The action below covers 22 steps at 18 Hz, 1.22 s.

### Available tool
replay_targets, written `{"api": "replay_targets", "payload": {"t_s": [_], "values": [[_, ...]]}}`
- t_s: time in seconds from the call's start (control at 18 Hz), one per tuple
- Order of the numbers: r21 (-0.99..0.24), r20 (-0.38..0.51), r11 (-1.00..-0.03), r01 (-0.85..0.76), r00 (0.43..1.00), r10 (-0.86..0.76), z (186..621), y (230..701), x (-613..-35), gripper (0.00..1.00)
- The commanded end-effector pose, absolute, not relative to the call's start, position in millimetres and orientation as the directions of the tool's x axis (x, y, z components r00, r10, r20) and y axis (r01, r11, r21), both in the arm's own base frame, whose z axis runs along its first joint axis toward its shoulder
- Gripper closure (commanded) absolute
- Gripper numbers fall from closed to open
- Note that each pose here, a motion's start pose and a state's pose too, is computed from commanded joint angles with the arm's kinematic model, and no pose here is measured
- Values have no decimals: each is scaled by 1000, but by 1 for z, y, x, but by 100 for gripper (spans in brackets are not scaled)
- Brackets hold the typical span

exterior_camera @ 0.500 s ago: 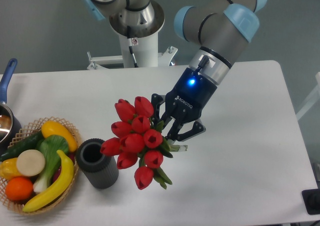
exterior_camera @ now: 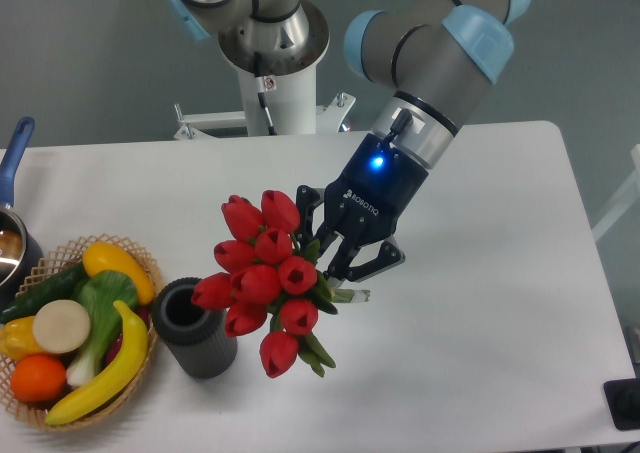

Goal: Insert the flowers into the vase
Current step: 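Carry the red tulip bunch with the gripper over the gray vase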

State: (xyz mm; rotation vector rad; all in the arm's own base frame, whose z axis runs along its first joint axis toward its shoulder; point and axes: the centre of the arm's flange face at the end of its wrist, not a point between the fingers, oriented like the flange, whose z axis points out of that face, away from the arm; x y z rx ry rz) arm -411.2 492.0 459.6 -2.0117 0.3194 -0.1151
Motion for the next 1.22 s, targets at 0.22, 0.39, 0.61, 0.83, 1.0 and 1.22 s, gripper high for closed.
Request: {"api": "replay_targets", "payload": {"t_s": [0.22, 0.39, 0.61, 0.83, 1.0, 1.22], "values": [[-893, -63, -414, -179, 959, -277, 462, 494, -411, 72], [-893, -63, -414, -179, 958, -279, 462, 494, -410, 72], [-893, -68, -410, -188, 954, -291, 463, 501, -406, 72], [-915, -58, -362, -178, 946, -318, 467, 503, -402, 72], [-945, -40, -288, -152, 933, -359, 472, 505, -397, 72], [-963, -29, -231, -136, 909, -415, 476, 516, -379, 72]]}}
